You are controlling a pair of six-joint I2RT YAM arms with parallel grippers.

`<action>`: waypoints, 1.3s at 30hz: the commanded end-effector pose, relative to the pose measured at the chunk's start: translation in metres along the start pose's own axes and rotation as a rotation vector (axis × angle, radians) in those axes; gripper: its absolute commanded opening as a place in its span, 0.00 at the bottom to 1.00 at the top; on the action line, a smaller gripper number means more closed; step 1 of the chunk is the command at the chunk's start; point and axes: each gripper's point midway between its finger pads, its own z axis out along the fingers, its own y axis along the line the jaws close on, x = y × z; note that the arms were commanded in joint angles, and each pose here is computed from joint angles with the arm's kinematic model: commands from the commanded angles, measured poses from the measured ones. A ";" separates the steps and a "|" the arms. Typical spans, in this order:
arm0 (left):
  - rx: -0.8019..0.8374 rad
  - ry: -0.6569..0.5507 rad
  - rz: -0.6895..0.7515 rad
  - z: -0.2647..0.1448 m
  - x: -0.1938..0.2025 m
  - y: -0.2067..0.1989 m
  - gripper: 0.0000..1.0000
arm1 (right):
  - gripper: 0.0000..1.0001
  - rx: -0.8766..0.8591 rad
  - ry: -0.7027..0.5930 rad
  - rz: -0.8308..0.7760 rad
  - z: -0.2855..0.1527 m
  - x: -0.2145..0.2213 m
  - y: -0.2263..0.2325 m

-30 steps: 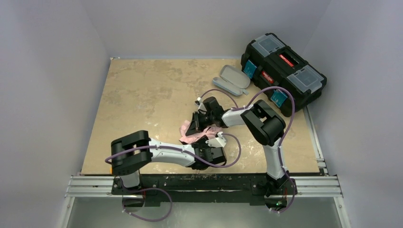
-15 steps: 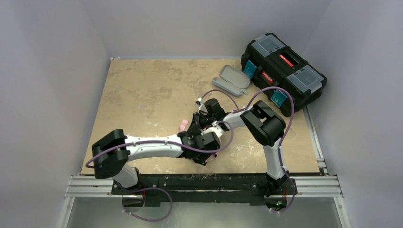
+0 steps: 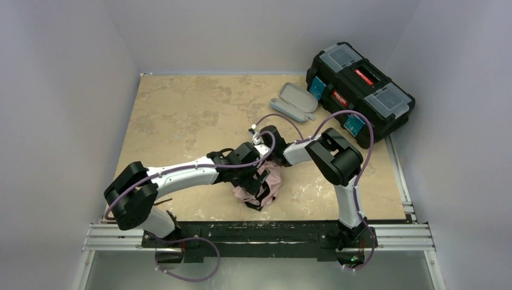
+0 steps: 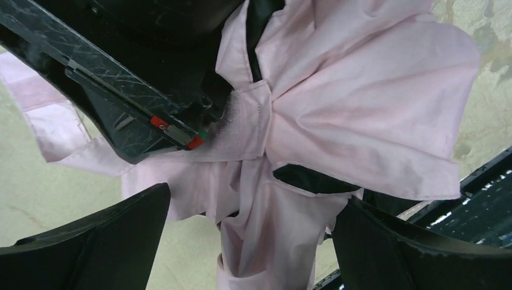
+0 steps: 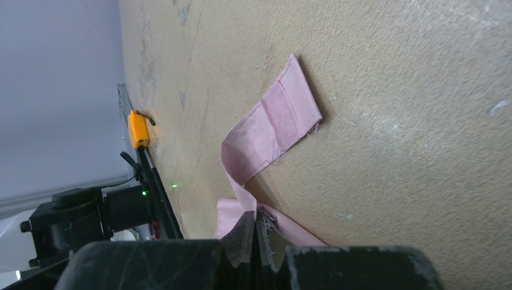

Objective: Put away the umbrella

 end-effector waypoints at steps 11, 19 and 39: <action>0.096 0.010 -0.079 0.061 0.009 0.019 0.75 | 0.00 0.086 0.031 0.005 0.001 0.017 -0.024; 0.061 0.019 -0.068 0.056 0.010 0.025 0.00 | 0.00 0.077 0.032 -0.006 0.003 0.009 -0.017; -0.811 -0.201 0.286 -0.078 -0.060 0.066 0.00 | 0.00 -0.114 -0.098 -0.210 -0.033 -0.094 0.124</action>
